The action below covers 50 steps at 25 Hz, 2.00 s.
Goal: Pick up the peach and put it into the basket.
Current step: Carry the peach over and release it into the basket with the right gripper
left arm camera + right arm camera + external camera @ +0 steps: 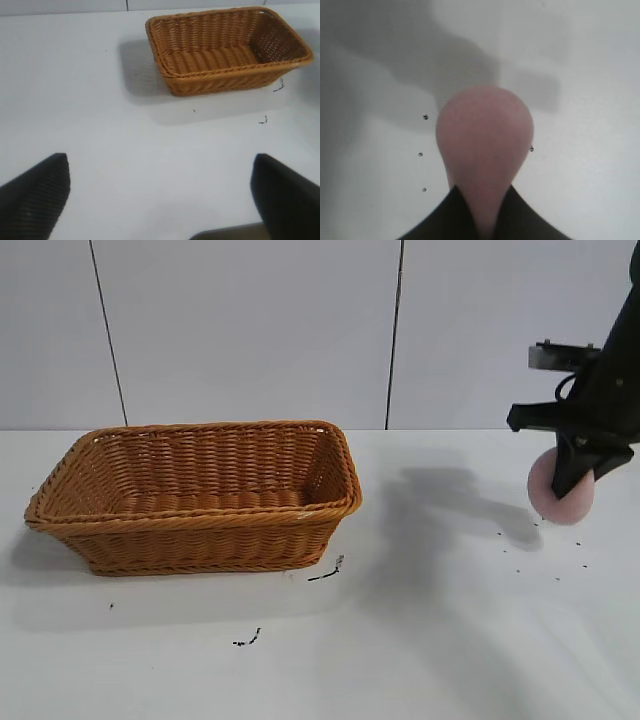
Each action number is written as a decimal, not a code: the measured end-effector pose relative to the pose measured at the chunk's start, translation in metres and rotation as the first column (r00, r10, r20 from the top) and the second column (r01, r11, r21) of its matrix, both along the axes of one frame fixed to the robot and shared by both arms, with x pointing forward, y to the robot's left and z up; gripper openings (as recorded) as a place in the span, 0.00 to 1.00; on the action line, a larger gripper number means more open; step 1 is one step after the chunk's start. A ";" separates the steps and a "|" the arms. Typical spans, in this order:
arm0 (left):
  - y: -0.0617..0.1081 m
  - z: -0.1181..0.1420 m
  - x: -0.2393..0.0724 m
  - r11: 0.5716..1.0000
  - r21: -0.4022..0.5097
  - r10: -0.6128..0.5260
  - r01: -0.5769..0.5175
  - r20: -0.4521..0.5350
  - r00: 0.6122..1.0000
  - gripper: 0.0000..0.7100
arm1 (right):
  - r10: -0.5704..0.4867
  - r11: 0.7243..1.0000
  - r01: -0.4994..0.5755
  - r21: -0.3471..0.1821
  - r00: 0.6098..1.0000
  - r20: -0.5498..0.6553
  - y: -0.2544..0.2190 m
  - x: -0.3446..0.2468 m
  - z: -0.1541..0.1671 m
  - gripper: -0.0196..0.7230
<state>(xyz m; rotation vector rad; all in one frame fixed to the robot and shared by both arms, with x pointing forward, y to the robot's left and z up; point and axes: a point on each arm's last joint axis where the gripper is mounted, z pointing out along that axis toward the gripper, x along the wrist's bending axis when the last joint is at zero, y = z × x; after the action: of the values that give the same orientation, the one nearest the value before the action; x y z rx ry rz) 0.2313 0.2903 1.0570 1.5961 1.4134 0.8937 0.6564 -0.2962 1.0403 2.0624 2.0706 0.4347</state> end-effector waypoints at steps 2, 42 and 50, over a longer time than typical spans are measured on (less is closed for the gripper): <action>0.000 0.000 0.000 1.000 0.000 0.000 0.000 0.000 1.000 0.98 | 0.018 1.000 -0.017 -0.007 0.999 0.043 0.006 0.004 0.017 0.01; 0.000 0.000 0.000 1.000 0.000 0.000 0.000 0.000 1.000 0.98 | 0.584 0.809 -0.588 -0.025 0.797 0.156 0.318 0.008 -0.104 0.87; 0.000 0.000 0.000 1.000 0.000 0.000 0.000 0.000 1.000 0.98 | 0.573 0.812 -0.584 -0.026 0.788 0.224 0.311 0.009 -0.032 0.95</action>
<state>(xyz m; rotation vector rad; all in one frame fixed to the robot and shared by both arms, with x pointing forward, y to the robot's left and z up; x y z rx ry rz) 0.2313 0.2903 1.0570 1.5961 1.4134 0.8937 0.6656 0.0146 1.0080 1.2648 2.5299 0.7665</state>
